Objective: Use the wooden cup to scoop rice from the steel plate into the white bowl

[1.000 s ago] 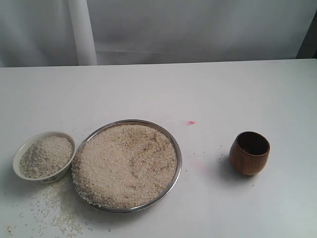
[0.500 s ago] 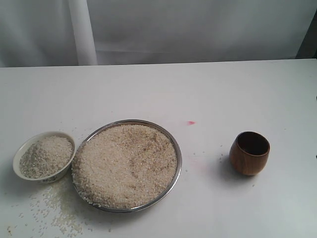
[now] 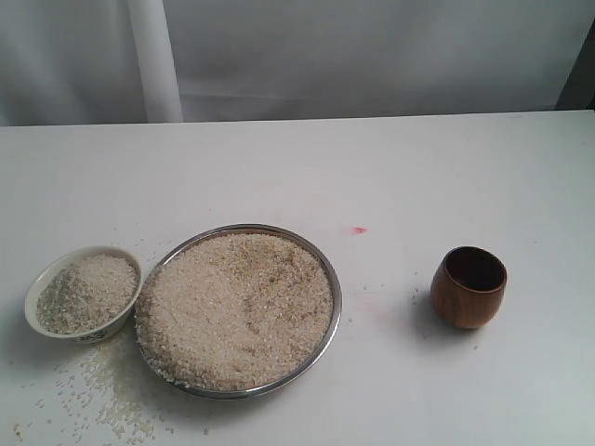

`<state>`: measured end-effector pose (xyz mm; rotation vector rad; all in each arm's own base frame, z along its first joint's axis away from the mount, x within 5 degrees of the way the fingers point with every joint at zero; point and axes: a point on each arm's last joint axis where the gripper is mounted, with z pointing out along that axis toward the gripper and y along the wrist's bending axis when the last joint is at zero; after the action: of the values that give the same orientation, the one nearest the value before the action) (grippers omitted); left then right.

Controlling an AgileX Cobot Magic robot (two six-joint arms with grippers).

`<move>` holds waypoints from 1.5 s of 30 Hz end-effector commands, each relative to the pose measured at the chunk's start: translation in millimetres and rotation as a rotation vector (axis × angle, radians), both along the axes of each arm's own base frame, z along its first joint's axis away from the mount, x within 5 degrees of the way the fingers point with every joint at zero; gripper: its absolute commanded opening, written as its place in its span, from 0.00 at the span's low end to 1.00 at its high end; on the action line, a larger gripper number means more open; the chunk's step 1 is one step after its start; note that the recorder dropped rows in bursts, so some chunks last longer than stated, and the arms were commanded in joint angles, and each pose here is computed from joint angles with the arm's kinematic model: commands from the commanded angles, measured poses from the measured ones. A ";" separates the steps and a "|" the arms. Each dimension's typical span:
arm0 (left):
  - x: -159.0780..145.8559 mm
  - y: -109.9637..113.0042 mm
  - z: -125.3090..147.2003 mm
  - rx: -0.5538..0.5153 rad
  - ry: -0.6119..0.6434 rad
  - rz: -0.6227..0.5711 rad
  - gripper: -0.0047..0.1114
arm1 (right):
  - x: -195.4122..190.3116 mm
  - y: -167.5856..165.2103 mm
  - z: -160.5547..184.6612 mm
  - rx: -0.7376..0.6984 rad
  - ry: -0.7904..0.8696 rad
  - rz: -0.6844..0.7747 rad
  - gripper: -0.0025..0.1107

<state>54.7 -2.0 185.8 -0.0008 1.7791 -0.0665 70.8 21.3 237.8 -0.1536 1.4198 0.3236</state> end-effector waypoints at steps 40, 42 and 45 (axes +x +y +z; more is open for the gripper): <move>-0.1 -0.4 1.6 -0.012 -0.010 -0.004 0.04 | -18.3 -0.4 -39.8 -0.198 0.177 0.059 0.02; -0.1 -0.4 1.6 -0.012 -0.010 -0.004 0.04 | -18.3 -0.4 -39.8 -0.198 0.177 0.059 0.02; -0.1 -0.4 1.6 -0.012 -0.010 -0.004 0.04 | -18.3 -0.4 -39.8 -0.198 0.177 0.059 0.02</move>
<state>54.7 -2.0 185.8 -0.0008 1.7791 -0.0665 52.5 21.5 199.2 -0.3326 1.6233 0.2648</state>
